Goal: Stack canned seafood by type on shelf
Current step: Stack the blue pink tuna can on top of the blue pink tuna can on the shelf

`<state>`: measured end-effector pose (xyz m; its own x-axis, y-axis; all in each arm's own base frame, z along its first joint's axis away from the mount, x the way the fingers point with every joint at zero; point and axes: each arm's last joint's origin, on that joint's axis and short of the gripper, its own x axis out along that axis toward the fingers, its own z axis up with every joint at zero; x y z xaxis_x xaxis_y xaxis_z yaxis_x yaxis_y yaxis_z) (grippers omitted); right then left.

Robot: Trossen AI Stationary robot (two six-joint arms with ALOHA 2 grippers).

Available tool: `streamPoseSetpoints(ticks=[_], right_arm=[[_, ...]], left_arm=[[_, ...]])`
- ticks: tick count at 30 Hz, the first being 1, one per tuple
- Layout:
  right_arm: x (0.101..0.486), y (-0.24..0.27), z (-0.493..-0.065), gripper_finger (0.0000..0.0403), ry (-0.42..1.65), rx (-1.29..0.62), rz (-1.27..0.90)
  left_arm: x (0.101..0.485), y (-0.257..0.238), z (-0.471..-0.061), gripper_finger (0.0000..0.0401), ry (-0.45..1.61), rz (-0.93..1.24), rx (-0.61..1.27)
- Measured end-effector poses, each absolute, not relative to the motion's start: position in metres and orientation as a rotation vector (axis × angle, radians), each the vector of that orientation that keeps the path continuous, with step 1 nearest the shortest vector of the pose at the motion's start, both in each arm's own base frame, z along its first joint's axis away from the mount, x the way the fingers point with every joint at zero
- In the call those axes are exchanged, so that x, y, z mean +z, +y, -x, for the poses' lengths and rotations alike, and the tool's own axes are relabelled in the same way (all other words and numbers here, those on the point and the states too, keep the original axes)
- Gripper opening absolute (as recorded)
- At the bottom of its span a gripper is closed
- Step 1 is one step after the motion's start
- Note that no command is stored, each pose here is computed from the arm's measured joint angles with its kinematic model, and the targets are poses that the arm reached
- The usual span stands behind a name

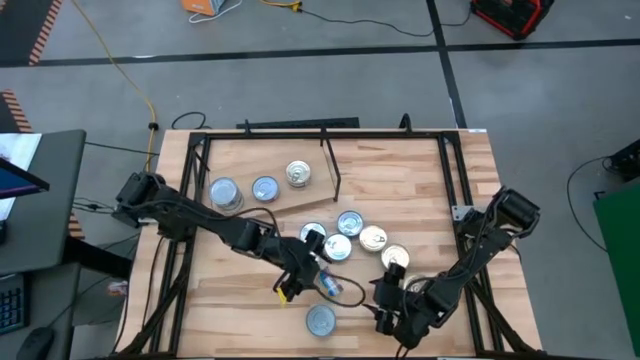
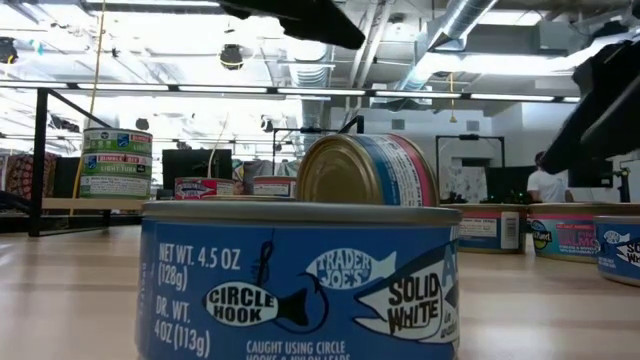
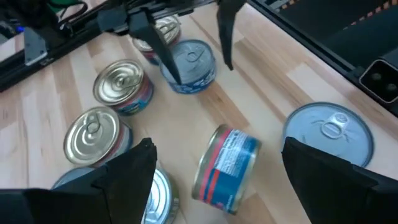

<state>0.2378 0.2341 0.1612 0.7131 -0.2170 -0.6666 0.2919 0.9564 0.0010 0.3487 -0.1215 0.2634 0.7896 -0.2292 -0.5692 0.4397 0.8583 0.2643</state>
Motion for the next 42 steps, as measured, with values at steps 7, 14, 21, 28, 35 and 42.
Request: streamPoseSetpoints(ticks=[7,14,21,28,35,42], right_arm=[[0.174,0.223,-0.235,0.0324,0.726,-0.315,-0.056],[0.191,0.211,-0.215,0.0324,0.716,-0.378,0.011],[0.189,0.205,-0.206,0.0324,0.637,-0.379,-0.022],[0.183,0.204,-0.205,0.0324,0.627,-0.373,-0.039],[0.183,0.205,-0.205,0.0324,0.626,-0.371,-0.039],[0.184,0.206,-0.206,0.0324,0.612,-0.363,-0.064]], left_arm=[[0.238,-0.118,-0.365,0.0335,0.611,-0.411,-0.361],[0.234,-0.126,-0.385,0.0335,0.639,-0.421,-0.455],[0.222,-0.136,-0.409,0.0335,0.751,-0.443,-0.606],[0.214,-0.142,-0.425,0.0330,0.859,-0.554,-0.625],[0.207,-0.146,-0.420,0.0314,0.923,-0.710,-0.580],[0.207,-0.154,-0.416,0.0263,0.927,-0.787,-0.582]])
